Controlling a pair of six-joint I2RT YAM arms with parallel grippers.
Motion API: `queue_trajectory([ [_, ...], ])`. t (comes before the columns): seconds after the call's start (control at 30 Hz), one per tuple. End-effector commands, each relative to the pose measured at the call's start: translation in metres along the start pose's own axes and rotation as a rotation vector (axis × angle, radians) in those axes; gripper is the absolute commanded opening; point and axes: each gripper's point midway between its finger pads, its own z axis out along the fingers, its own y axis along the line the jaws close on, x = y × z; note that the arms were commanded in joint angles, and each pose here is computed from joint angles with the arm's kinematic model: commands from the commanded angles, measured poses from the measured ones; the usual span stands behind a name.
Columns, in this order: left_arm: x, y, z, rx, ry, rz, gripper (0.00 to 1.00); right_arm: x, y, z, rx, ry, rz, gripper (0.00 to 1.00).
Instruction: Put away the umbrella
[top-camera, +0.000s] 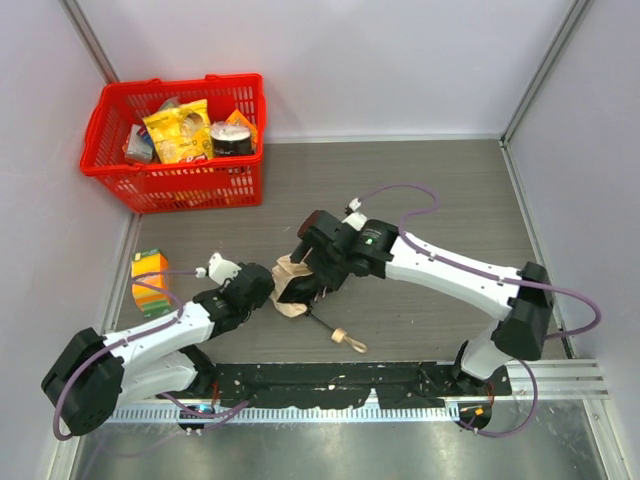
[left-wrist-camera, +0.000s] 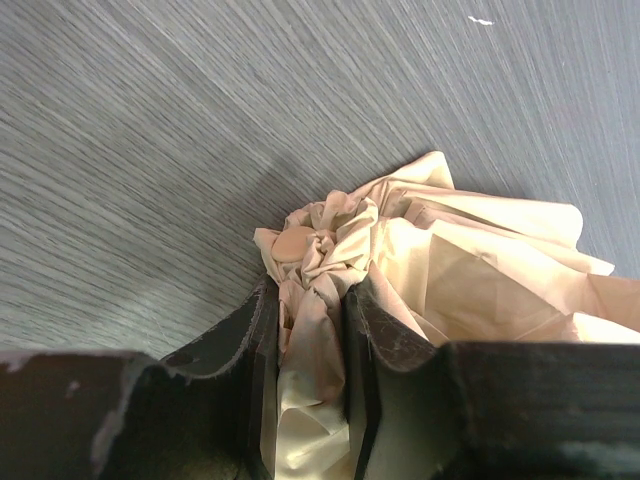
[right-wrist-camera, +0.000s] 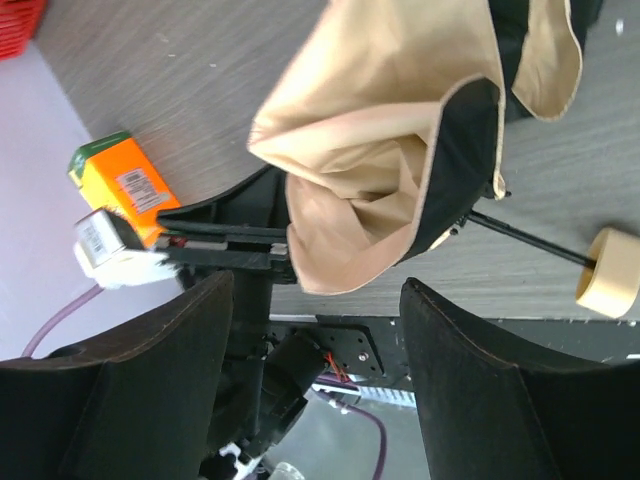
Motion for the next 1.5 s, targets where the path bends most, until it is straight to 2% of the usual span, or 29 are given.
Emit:
queue_trajectory([
  [0.0, -0.025, 0.006, 0.001, -0.029, -0.126, 0.055, 0.00, 0.019, -0.014, 0.011, 0.156, 0.045, 0.151, 0.71],
  [0.27, -0.019, 0.010, 0.004, -0.035, -0.106, 0.049, 0.00, 0.019, 0.002, 0.029, 0.124, -0.006, 0.189, 0.50],
  [0.3, -0.019, 0.009, 0.004, -0.029, -0.105, 0.045, 0.00, 0.015, 0.001, 0.029, 0.126, -0.034, 0.180, 0.41],
  [0.33, -0.019, 0.010, 0.004, -0.029, -0.104, 0.045, 0.00, 0.012, -0.002, 0.030, 0.130, -0.044, 0.170, 0.22],
  [0.43, -0.017, 0.009, 0.003, -0.025, -0.091, 0.040, 0.00, 0.003, -0.017, 0.031, 0.139, -0.084, 0.161, 0.01],
  [0.53, -0.012, 0.012, 0.003, -0.023, -0.068, 0.008, 0.00, 0.004, -0.052, 0.038, 0.178, -0.088, 0.086, 0.01],
  [0.57, -0.011, 0.013, 0.003, -0.022, -0.062, 0.001, 0.00, 0.002, -0.044, 0.032, 0.117, -0.085, 0.074, 0.00],
  [0.6, -0.010, 0.014, 0.002, -0.022, -0.057, -0.006, 0.00, 0.005, -0.068, 0.038, 0.134, -0.076, -0.022, 0.01],
  [0.63, -0.010, 0.014, 0.001, -0.021, -0.055, -0.014, 0.00, 0.005, -0.045, 0.029, -0.008, -0.063, -0.036, 0.00],
  [0.67, -0.009, 0.013, 0.000, -0.016, -0.049, -0.023, 0.00, 0.010, -0.080, 0.039, 0.007, -0.052, -0.155, 0.00],
  [0.7, -0.010, 0.011, -0.002, -0.006, -0.042, -0.036, 0.00, 0.011, -0.046, 0.027, -0.212, -0.050, -0.163, 0.00],
  [0.73, -0.010, 0.008, -0.003, 0.006, -0.040, -0.044, 0.00, 0.017, -0.053, 0.032, -0.316, -0.055, -0.262, 0.01],
  [0.8, -0.009, 0.006, -0.004, 0.018, -0.031, -0.055, 0.00, 0.020, -0.064, 0.028, -0.442, -0.072, -0.354, 0.01],
  [0.83, -0.009, 0.005, -0.005, 0.020, -0.029, -0.060, 0.00, 0.025, -0.080, 0.036, -0.433, -0.070, -0.439, 0.01],
  [0.97, -0.007, 0.001, -0.007, 0.037, -0.011, -0.077, 0.00, 0.037, -0.095, 0.055, -0.478, -0.036, -0.542, 0.00],
  [1.1, -0.005, -0.003, -0.009, 0.052, 0.009, -0.097, 0.00, 0.045, -0.098, 0.073, -0.423, 0.018, -0.618, 0.01],
  [1.13, -0.002, -0.005, -0.009, 0.058, 0.022, -0.105, 0.00, 0.046, -0.112, 0.081, -0.356, 0.037, -0.636, 0.03],
  [1.27, 0.010, -0.004, -0.007, 0.060, 0.077, -0.135, 0.00, 0.038, -0.124, 0.093, -0.291, 0.078, -0.665, 0.10],
  [1.33, 0.015, 0.001, -0.004, 0.041, 0.089, -0.133, 0.00, 0.028, -0.137, 0.094, -0.213, 0.089, -0.666, 0.19],
  [1.37, 0.016, 0.003, -0.003, 0.034, 0.093, -0.132, 0.00, 0.023, -0.136, 0.090, -0.185, 0.089, -0.680, 0.30],
  [1.4, 0.016, 0.005, -0.002, 0.029, 0.091, -0.133, 0.00, 0.022, -0.159, 0.085, -0.083, 0.125, -0.706, 0.33],
  [1.47, 0.016, 0.007, -0.002, 0.030, 0.086, -0.131, 0.00, 0.009, -0.154, 0.062, -0.024, 0.110, -0.744, 0.47],
])
